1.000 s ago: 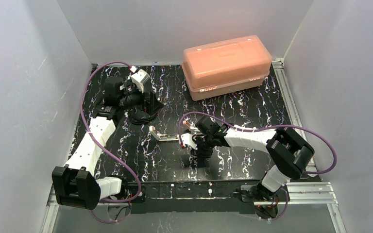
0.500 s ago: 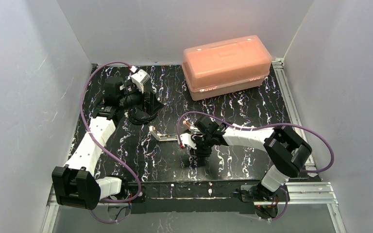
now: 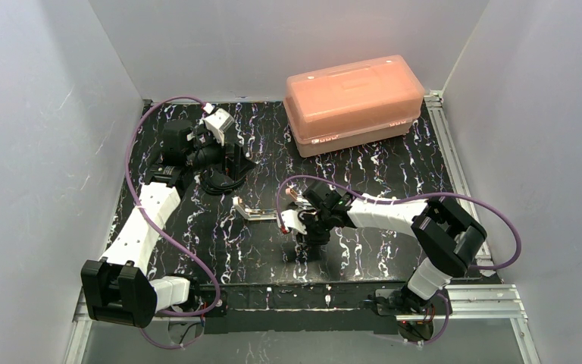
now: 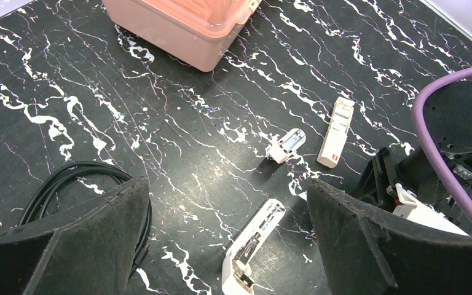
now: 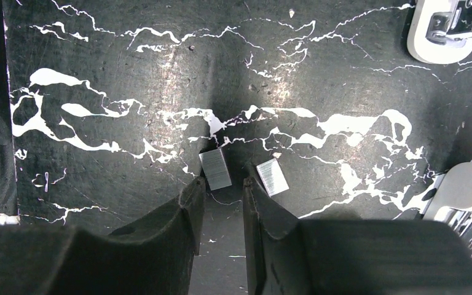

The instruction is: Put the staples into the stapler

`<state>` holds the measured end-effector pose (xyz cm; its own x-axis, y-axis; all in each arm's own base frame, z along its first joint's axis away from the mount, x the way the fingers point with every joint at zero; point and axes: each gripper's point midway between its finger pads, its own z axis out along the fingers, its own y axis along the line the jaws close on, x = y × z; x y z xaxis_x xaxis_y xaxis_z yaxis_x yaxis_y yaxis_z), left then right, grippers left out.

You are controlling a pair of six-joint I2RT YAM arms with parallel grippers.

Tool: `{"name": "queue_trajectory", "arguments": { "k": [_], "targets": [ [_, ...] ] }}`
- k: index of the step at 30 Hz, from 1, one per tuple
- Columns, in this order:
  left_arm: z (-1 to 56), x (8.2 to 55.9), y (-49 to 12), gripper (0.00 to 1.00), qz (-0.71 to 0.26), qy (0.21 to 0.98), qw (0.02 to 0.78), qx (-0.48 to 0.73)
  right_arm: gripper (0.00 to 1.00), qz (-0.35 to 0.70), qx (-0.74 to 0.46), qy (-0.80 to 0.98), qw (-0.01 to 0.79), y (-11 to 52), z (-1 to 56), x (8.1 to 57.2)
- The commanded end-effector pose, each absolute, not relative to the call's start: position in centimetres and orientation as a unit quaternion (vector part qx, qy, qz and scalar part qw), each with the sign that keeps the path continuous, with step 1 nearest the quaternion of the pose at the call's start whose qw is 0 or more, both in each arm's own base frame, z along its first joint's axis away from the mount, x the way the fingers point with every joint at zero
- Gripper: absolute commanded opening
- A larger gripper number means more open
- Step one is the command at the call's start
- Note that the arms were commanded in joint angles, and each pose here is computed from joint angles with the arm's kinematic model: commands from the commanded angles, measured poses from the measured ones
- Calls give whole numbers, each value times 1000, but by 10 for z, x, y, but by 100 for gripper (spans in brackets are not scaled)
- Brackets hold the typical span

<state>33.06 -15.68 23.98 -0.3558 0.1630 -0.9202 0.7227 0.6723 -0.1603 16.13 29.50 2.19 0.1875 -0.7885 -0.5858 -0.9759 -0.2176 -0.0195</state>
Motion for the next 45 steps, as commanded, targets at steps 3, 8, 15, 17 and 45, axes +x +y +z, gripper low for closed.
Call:
{"name": "queue_trajectory", "arguments": {
  "k": [3, 8, 15, 17, 45],
  "targets": [
    [247, 329, -157, 99, -289, 765, 495, 294, 34, 234, -757, 592, 147, 275, 2, 140],
    [247, 329, -157, 99, -289, 766, 494, 294, 32, 236, -760, 589, 141, 275, 1, 137],
    [245, 330, -156, 98, -287, 768, 491, 295, 25, 235, -763, 587, 135, 272, 0, 135],
    [244, 331, -156, 98, -285, 768, 491, 296, 21, 238, -762, 587, 136, 273, 1, 134],
    [254, 266, -232, 76, -440, 638, 416, 477, 5, 399, -549, 660, 323, 312, 195, 229]
  ]
}}
